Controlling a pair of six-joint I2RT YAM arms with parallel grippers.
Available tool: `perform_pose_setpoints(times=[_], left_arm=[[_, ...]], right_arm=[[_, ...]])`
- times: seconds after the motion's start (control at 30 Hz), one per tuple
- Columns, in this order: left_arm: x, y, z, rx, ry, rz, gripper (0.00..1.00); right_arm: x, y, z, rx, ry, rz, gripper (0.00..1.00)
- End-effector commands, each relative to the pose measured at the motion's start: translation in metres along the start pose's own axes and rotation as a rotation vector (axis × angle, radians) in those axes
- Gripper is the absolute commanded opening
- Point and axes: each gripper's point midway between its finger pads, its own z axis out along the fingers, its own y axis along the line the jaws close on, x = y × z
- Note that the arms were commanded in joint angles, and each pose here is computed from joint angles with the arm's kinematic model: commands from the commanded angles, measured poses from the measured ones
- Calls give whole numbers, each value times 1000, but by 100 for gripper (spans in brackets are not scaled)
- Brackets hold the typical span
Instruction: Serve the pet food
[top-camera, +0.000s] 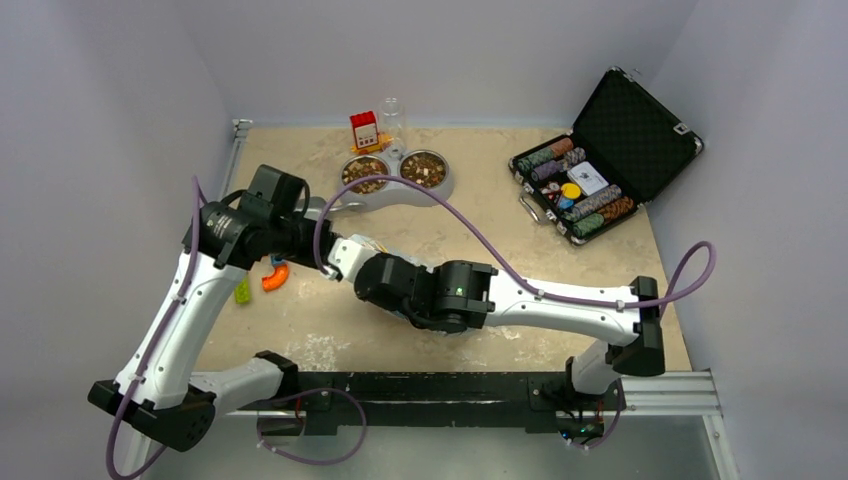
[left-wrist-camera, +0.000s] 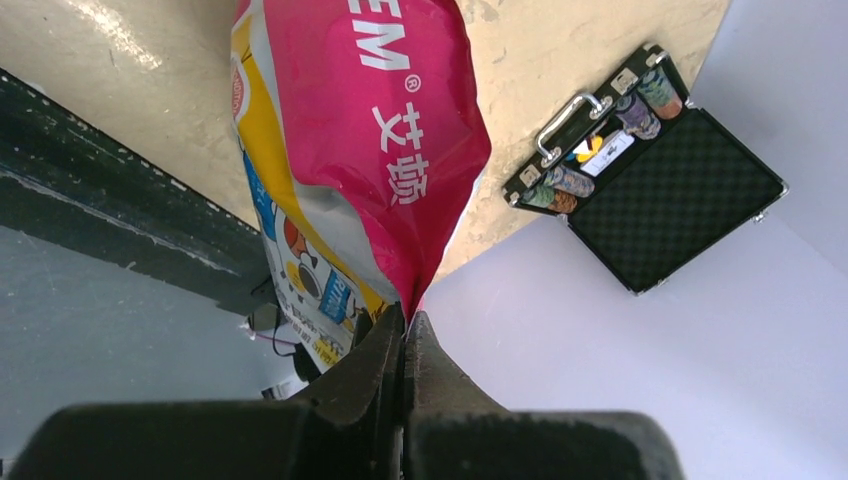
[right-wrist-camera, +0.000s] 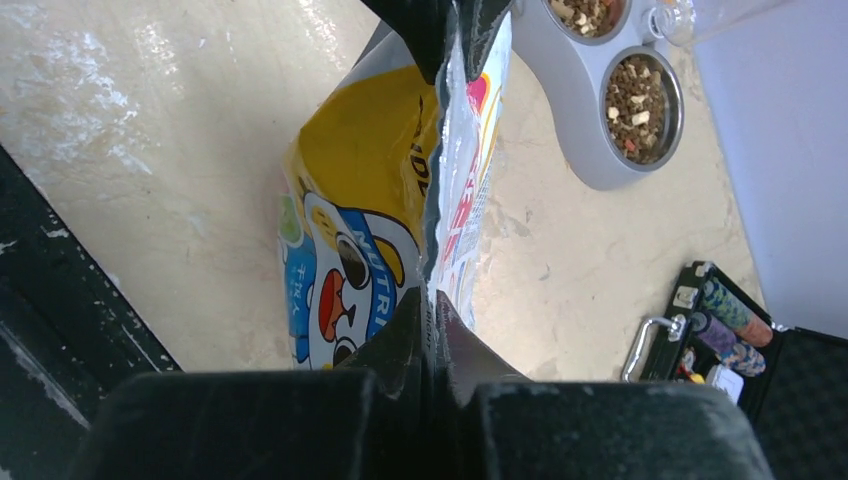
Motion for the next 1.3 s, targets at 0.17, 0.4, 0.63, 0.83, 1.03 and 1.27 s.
perform_pose_setpoints(times=[0.17,0.4,0.63,0.83,1.03,1.27], left_arm=[[1,-26,-22,146,11,-7,0],[-6,-29,-21,153,-17,-1,0],[-30,-32,-29,169,-86,-2,0],[-35,-36,-32,180,-76,-8,0],[-26,-31,-32,179,-24,7,0],[12,-12,-33,172,140,66,74]], right_arm=[[29,-29,-36,-12,2,162,0],[55,-51,-49,50,42,201,5],[114,-70,-68,106,92,203,0],[135,-72,-86,61,46,213,0],[70,-68,-71,24,-49,216,0],[9,-68,-60,-14,-152,237,0]])
